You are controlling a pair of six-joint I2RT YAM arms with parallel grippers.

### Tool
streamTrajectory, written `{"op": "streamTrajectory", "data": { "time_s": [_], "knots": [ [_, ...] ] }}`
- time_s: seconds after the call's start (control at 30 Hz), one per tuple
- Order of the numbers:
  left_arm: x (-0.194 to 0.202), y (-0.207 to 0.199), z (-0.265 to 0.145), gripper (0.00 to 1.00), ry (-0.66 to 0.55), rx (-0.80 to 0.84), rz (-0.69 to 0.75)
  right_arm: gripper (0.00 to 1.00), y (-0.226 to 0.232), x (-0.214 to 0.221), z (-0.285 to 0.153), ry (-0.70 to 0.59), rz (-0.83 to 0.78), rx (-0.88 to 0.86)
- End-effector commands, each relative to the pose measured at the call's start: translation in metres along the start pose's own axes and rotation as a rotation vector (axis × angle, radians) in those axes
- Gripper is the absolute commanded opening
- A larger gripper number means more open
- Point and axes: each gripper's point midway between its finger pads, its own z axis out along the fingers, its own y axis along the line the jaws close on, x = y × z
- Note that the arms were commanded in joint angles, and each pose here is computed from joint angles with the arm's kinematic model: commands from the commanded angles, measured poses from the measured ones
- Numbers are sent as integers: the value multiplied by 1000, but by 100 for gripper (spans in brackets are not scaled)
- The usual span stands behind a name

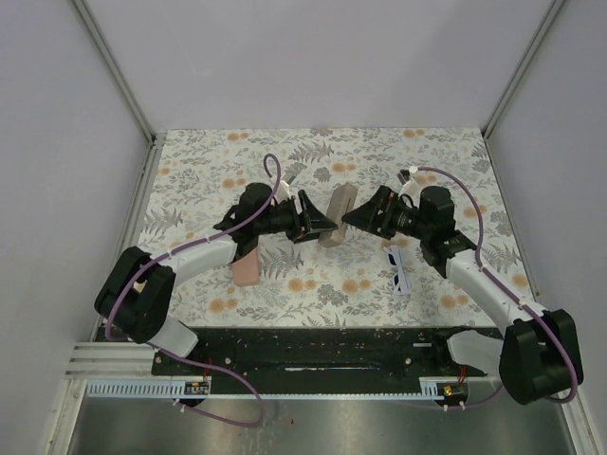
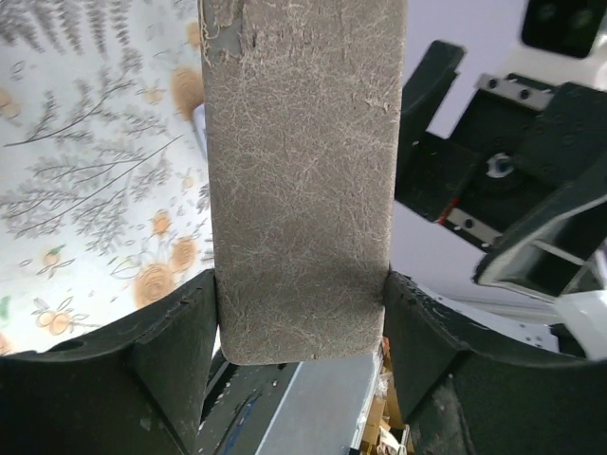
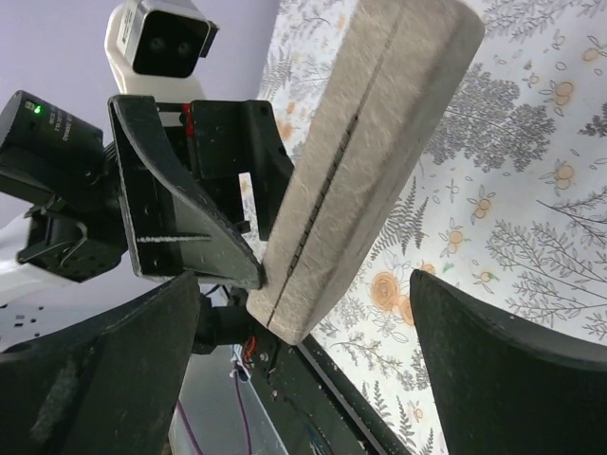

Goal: Organize the sunglasses

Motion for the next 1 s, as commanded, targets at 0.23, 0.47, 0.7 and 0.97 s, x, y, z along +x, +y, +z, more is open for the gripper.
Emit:
{"op": "streamTrajectory", "data": {
  "time_s": [0.23,0.47,0.7,0.97],
  "knots": [
    [-31,-103,-27,41,-112,392,29,99,48,-31,-23,-148,8,-232],
    [-33,-120,-31,40,-93,510,-22,99,75,-45,-35,-158,81,-460],
    [-31,-130,-38,40,-84,554,-35,99,89,-52,-36,-145,58,-533],
    [-24,-145,-41,40,-65,594,-31,99,94,-56,-36,-138,46,-528]
  ]
}}
